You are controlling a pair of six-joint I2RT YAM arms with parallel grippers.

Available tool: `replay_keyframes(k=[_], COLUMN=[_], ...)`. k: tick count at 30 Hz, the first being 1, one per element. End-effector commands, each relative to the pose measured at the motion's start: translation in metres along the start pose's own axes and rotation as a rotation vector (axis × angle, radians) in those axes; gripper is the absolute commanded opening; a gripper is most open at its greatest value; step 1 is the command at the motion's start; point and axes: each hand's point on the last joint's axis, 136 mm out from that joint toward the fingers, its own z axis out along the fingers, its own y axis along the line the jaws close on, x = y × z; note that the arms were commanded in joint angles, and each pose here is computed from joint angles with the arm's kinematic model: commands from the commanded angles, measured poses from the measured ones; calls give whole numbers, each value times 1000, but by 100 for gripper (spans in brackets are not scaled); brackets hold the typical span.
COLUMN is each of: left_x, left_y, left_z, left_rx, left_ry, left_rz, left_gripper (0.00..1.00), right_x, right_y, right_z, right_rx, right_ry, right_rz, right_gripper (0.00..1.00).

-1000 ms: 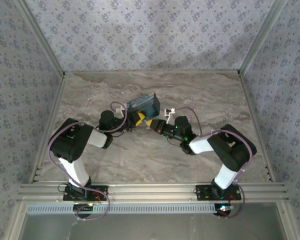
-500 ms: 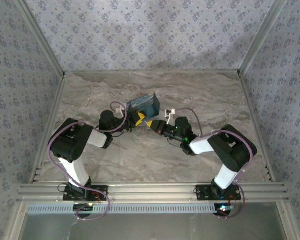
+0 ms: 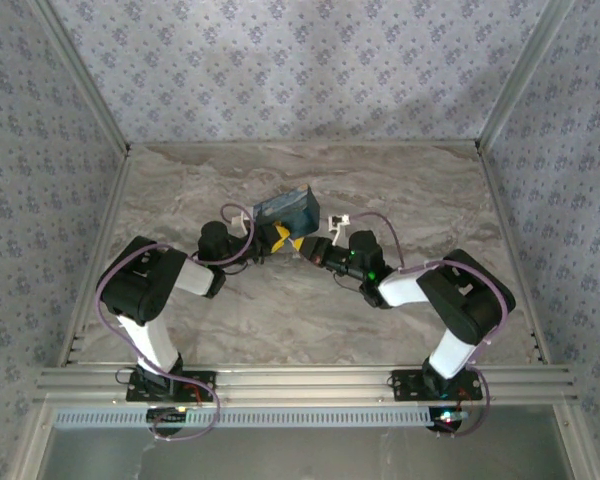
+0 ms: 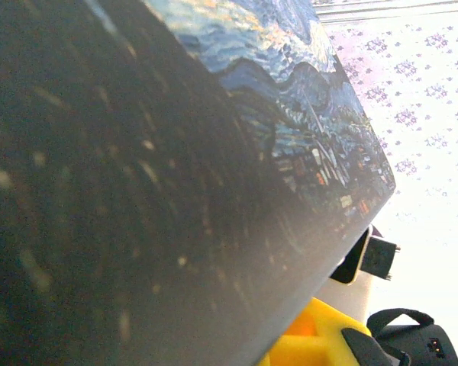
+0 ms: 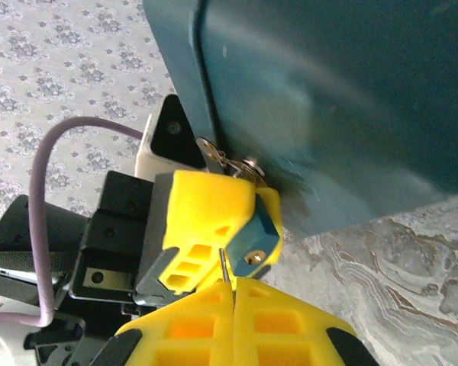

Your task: Unlock the padlock with the key

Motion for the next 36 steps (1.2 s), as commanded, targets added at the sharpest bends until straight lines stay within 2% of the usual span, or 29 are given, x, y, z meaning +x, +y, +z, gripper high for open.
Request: replay_keyframes(k=[1, 16, 36], left_x=[1, -1, 5], left_y=[-15, -14, -16], left_z=[-2, -1, -1], left_rx=[63, 63, 68], left_ry=[11, 7, 25], left_rz=[48, 42, 45], left_gripper=[0, 0, 0], right_x=[-4, 6, 0], right_y=[-2, -8, -1], right_z=[6, -8, 10], right_rx=[9, 34, 5], right_ry=[-3, 6, 21], right_rz=[-8, -2, -7], right_gripper=[0, 0, 0])
